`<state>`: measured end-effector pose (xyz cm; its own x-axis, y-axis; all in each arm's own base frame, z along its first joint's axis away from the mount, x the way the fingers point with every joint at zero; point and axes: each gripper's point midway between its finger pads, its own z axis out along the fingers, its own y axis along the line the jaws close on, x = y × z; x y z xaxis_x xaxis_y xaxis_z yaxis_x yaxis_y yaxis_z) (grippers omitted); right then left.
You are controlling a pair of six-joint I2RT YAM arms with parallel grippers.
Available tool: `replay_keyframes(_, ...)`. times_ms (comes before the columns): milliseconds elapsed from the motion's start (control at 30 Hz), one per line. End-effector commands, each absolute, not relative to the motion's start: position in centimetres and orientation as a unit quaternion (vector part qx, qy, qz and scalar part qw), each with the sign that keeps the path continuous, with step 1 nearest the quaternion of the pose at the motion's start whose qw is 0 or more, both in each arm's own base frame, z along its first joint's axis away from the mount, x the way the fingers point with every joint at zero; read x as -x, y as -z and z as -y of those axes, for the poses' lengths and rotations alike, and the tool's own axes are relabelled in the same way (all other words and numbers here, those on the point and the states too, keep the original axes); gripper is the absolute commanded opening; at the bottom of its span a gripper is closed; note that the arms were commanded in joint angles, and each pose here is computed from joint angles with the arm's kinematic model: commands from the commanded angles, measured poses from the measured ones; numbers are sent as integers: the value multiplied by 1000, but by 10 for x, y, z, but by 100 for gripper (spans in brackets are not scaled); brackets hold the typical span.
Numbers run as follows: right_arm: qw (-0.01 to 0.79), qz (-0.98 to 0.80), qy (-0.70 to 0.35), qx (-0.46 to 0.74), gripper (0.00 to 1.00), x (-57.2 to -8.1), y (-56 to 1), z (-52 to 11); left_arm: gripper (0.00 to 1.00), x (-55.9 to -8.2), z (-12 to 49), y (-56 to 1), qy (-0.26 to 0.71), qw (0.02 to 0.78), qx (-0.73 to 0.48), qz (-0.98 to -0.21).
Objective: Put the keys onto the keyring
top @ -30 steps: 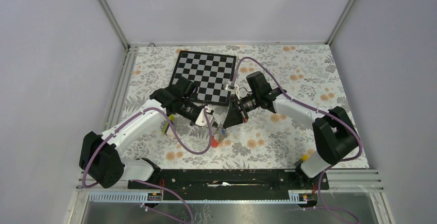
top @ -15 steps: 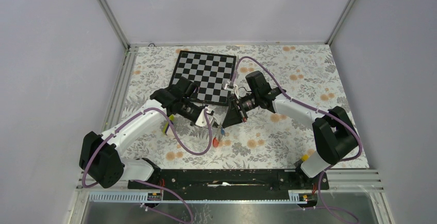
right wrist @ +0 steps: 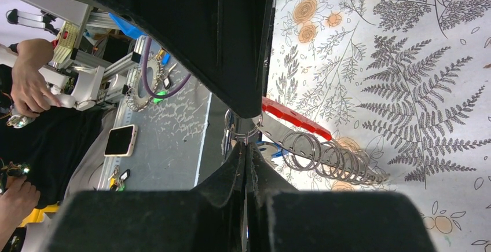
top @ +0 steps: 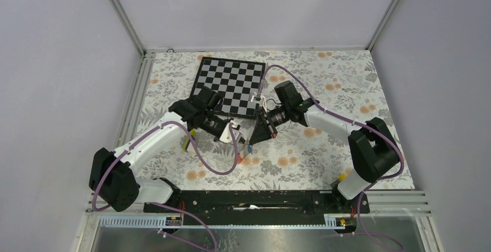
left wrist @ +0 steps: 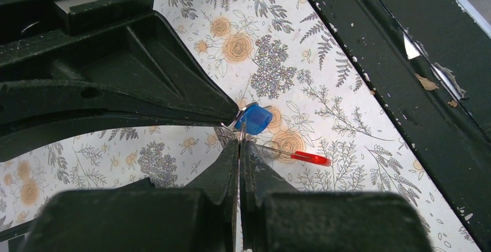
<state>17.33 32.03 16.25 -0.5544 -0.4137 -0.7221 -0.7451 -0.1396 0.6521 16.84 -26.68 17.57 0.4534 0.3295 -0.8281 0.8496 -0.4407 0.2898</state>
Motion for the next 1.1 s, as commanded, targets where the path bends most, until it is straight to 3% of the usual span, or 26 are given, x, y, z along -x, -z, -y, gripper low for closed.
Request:
replay_keyframes(0,154,-639,-593,465,0,-181,-167,-327,0,-164,272,-187,361,388,-774,-348)
replay_keyframes(267,163,-640,-586,470,1,-182,-165,-327,0,-162,275,-192,380,391,-764,-343)
replay_keyframes(733,224,-613,-568,501,28,-179,-189,-318,0,-166,277,-223,436,410,-719,-352)
replay_keyframes(1067,336,-597,-496,533,42,-189,-229,-292,0,-170,281,-245,469,407,-692,-368)
